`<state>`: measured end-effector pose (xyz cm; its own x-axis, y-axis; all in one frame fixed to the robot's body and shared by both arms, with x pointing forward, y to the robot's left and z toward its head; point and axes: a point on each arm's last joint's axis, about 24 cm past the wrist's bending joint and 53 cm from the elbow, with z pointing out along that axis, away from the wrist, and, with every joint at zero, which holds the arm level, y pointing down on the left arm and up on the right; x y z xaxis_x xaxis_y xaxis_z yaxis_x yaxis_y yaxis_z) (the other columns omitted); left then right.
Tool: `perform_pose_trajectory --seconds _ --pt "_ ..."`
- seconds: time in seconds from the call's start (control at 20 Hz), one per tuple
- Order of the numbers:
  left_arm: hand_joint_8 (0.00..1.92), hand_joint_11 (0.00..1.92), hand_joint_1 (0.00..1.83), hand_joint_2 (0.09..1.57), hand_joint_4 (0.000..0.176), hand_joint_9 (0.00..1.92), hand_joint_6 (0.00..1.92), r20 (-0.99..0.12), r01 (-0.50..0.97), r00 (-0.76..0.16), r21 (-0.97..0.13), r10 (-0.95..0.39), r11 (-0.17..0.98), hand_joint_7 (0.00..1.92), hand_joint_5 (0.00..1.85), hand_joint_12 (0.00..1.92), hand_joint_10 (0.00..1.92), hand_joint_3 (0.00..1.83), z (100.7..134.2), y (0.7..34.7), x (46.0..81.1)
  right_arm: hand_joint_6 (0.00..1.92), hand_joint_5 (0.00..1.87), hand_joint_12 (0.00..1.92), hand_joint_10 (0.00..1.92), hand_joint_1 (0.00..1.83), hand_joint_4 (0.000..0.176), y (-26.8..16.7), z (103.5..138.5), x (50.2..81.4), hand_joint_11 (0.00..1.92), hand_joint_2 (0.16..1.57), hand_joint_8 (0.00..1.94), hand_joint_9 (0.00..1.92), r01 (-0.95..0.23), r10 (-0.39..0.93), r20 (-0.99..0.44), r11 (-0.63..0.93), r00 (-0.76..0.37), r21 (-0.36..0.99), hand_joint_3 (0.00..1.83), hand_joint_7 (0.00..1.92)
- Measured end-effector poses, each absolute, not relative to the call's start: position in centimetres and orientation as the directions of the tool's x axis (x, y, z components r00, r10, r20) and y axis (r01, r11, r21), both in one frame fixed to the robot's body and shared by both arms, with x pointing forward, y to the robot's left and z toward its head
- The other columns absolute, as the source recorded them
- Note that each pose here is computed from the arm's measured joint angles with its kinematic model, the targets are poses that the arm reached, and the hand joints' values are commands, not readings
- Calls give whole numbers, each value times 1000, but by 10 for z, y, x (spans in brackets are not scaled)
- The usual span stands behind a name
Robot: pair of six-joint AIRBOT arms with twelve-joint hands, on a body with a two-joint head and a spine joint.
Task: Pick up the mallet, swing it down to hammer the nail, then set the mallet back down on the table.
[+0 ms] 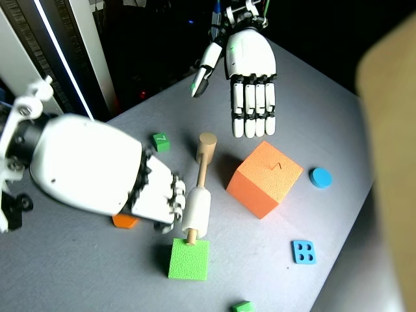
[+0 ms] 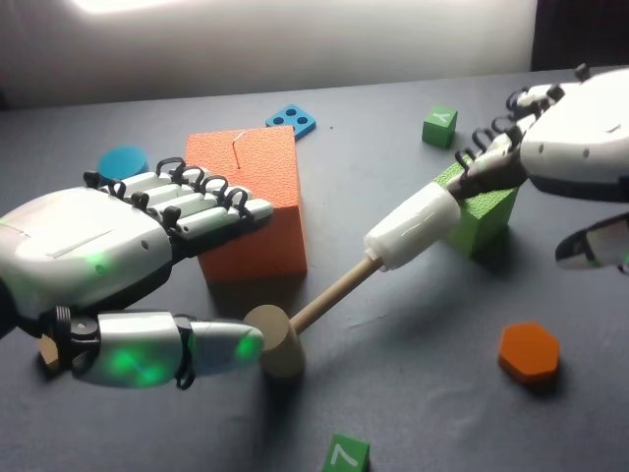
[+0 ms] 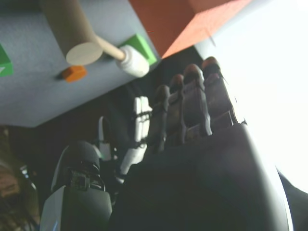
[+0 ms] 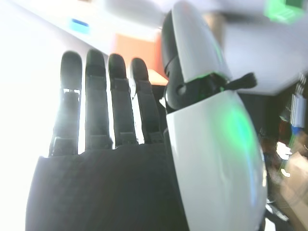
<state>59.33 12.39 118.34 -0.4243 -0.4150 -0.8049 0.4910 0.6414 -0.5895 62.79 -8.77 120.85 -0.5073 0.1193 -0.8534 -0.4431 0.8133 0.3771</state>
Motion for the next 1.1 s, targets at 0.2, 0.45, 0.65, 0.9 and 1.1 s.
perform_pose_trajectory --seconds 0.2,0.45,0.65,0.9,1.1 --pt "3 62 0 1192 0 104 5 -818 497 -407 -572 -407 652 106 105 45 4 0 1182 129 600 7 388 1251 17 1293 0 -69 1203 644 0 1043 1 358 -419 146 -826 806 -544 418 0 360" --pt "6 62 0 1191 0 108 8 -826 495 -401 -560 -396 664 122 121 48 3 0 1174 133 609 0 290 1076 0 1353 0 -41 1203 663 0 1023 0 249 -447 136 -831 790 -539 420 0 267" --pt "2 53 0 1193 0 99 3 -831 497 -396 -552 -390 670 117 115 47 2 0 1171 135 614 1 225 883 1 1385 0 -12 1195 665 0 1011 0 164 -472 117 -823 771 -557 428 0 191" --pt "1 37 0 1202 0 85 2 -837 498 -384 -543 -389 676 99 104 46 1 3 1170 137 621 1 217 906 4 1392 0 -6 1175 677 0 990 2 169 -424 139 -789 780 -599 460 0 191" --pt "4 44 0 1194 0 86 4 -838 502 -380 -543 -392 673 98 103 52 5 0 1170 136 625 4 219 903 3 1397 0 3 1164 680 0 987 3 175 -423 123 -782 785 -611 453 0 190"
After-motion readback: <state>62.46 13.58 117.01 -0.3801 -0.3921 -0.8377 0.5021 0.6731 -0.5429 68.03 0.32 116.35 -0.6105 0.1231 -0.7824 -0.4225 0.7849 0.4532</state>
